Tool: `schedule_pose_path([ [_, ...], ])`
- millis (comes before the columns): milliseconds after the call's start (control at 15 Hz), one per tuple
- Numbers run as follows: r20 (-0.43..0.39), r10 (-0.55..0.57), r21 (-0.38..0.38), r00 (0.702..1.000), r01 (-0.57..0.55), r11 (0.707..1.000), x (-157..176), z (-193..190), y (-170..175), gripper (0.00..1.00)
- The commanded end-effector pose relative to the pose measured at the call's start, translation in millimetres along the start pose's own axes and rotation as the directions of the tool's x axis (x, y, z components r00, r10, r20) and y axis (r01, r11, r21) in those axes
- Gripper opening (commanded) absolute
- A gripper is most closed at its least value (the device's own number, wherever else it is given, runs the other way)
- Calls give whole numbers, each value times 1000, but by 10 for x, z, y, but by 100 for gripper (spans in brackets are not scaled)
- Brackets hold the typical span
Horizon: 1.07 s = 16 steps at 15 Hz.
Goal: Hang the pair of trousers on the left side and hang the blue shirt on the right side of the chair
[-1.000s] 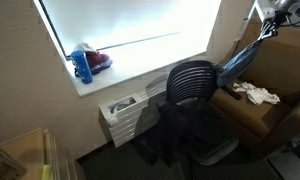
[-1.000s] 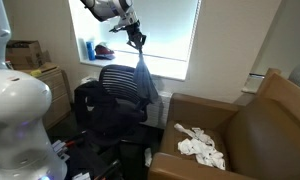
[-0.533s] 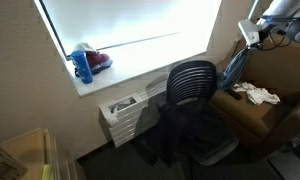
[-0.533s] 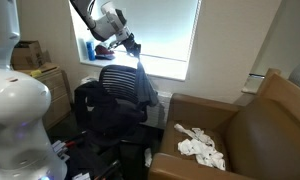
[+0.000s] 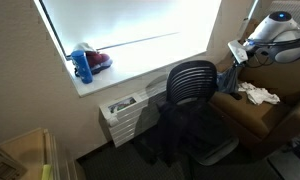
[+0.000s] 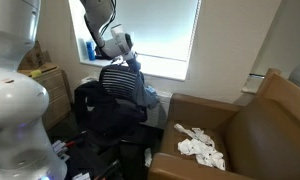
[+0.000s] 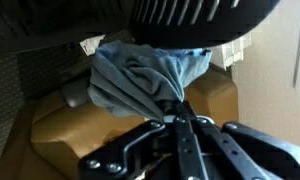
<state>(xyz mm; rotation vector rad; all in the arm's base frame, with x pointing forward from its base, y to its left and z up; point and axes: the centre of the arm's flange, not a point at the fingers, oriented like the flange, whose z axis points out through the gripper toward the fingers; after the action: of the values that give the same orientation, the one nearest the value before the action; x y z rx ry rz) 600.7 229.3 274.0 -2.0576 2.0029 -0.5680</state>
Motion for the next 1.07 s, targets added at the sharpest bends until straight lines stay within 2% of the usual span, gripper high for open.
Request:
schedule_pose_path([
  [0, 160, -111, -14, 981, 114, 993, -224, 289, 182, 0],
  [67, 200, -142, -11, 969, 147, 989, -309, 339, 253, 0],
  [267, 323, -193, -75, 927, 228, 971, -540, 450, 384, 0],
  [533, 474, -228, -172, 851, 343, 923, -694, 558, 520, 0],
  [600, 471, -212, -199, 856, 338, 920, -684, 593, 537, 0],
  [667, 448, -209, -158, 869, 307, 939, -746, 520, 612, 1],
  [800, 471, -207, -179, 857, 322, 930, -679, 596, 614, 1],
  [1000, 475, -210, -179, 855, 327, 928, -712, 588, 626, 1],
])
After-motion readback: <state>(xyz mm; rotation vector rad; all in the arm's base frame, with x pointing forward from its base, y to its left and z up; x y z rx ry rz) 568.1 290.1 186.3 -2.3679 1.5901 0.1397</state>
